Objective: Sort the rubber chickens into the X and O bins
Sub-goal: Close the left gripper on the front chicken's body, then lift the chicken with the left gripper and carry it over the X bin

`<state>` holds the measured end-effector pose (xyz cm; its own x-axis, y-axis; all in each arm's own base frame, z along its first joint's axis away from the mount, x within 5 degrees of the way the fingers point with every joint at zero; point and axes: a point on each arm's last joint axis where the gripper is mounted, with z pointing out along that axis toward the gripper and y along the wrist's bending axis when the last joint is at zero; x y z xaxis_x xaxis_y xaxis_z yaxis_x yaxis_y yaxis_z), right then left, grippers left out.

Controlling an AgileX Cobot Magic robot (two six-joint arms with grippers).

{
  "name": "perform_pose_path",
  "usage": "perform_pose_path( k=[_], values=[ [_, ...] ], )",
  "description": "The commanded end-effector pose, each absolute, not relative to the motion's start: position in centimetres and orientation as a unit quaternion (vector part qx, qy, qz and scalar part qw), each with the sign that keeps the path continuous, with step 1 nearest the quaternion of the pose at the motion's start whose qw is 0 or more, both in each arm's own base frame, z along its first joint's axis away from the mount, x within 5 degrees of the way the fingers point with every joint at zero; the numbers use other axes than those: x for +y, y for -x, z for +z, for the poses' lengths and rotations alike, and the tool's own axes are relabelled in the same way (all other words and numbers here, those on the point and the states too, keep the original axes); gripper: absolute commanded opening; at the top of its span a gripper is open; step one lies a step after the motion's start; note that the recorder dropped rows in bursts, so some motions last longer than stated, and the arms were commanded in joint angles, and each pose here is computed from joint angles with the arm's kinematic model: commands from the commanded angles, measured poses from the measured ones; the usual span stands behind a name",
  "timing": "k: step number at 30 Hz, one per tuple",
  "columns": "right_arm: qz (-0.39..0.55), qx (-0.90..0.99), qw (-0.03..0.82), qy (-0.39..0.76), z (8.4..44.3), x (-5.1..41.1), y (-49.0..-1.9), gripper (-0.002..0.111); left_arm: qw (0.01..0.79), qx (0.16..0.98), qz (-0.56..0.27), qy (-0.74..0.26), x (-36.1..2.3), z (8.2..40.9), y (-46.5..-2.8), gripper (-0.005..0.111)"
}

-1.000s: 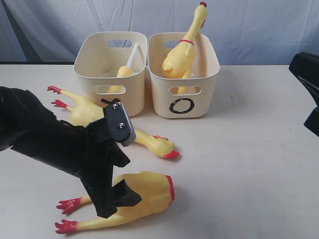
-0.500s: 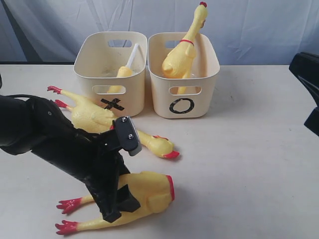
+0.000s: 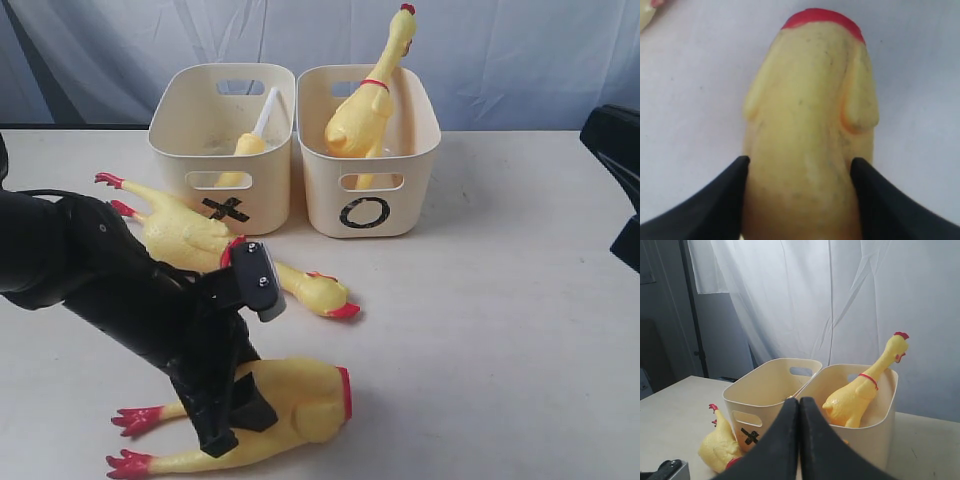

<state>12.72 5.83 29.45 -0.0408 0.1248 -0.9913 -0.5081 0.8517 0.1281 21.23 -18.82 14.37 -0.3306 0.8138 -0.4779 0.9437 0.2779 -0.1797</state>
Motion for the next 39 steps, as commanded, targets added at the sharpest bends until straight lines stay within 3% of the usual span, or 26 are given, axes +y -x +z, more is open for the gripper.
perform_pose_path(
  k=[1, 15, 26, 33, 39],
  values=[
    [0.234, 0.681, 0.679, 0.141, 29.4, 5.8, -12.6, -0.001, 0.111, 0.772, -0.251, -0.573, -19.0, 14.5, -20.3, 0.000],
    [0.234, 0.681, 0.679, 0.141, 29.4, 5.8, -12.6, -0.001, 0.178, 0.789, -0.242, -0.535, -19.4, 20.8, -21.3, 0.000],
    [0.235, 0.681, 0.679, 0.141, 29.4, 5.8, -12.6, -0.001, 0.377, 0.771, -0.176, -0.483, -20.2, 27.5, -25.4, 0.000],
    [0.239, 0.682, 0.678, 0.137, 29.4, 5.8, -12.6, -0.001, 0.532, 0.742, -0.112, -0.392, -20.0, 31.4, -28.4, 0.000],
    [0.239, 0.682, 0.678, 0.137, 29.4, 5.8, -12.6, -0.001, 0.602, 0.738, -0.090, -0.293, -18.6, 33.4, -30.9, 0.000]
  ],
)
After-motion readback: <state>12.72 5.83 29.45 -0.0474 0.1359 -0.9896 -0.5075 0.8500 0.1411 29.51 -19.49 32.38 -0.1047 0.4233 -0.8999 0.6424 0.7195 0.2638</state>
